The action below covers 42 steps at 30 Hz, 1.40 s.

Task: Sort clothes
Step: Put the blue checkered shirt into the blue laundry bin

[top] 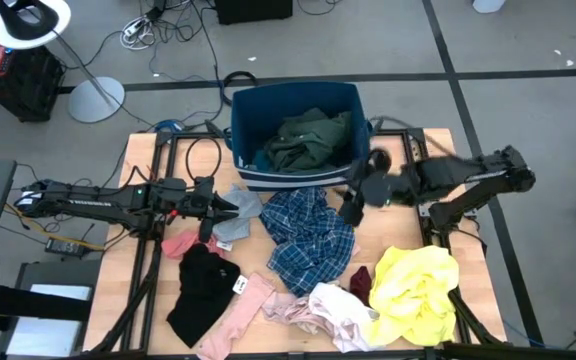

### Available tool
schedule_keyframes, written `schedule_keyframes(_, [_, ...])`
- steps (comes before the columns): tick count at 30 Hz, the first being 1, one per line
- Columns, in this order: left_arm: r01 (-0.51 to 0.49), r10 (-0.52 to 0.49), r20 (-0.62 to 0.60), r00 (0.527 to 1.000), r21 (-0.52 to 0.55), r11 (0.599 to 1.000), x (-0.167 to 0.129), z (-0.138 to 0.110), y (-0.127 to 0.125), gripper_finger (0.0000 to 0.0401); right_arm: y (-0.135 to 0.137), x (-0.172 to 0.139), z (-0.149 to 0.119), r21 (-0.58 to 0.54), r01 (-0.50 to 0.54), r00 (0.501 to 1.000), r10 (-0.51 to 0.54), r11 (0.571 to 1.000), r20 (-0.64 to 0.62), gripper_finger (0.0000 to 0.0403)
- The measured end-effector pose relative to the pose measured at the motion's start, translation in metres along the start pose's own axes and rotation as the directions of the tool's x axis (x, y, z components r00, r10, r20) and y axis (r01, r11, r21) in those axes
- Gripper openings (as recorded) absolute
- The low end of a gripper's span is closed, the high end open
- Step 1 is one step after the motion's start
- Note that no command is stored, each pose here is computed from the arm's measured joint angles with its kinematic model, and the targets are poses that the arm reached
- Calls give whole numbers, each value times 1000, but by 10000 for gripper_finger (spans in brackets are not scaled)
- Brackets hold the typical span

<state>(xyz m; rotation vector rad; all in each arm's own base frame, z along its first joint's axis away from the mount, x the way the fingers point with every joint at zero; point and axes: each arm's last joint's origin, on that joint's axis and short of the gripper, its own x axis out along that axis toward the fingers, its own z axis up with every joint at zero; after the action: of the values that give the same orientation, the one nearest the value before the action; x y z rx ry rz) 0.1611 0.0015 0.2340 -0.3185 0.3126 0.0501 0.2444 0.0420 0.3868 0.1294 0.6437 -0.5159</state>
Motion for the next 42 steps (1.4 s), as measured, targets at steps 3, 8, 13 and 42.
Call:
schedule_keyframes(3, [0, 0, 0, 1000, 0, 1000, 0, 0, 0, 105, 14, 17, -25, -43, -18, 1000, 17, 999, -26, 192])
schedule_keyframes(8, [0, 0, 0, 1000, -5, 1000, 0, 0, 0, 105, 29, 52, -66, -81, -25, 998, 20, 996, -55, 192])
schedule_keyframes(13, [1, -1, 3, 1000, -5, 1000, 0, 0, 0, 105, 37, 91, -95, -91, -3, 997, -4, 996, -72, 191])
schedule_keyframes(42, [2, -2, 7, 1000, -4, 1000, 0, 1, 0, 105, 68, 246, -150, -72, -145, 989, 142, 987, -48, 23])
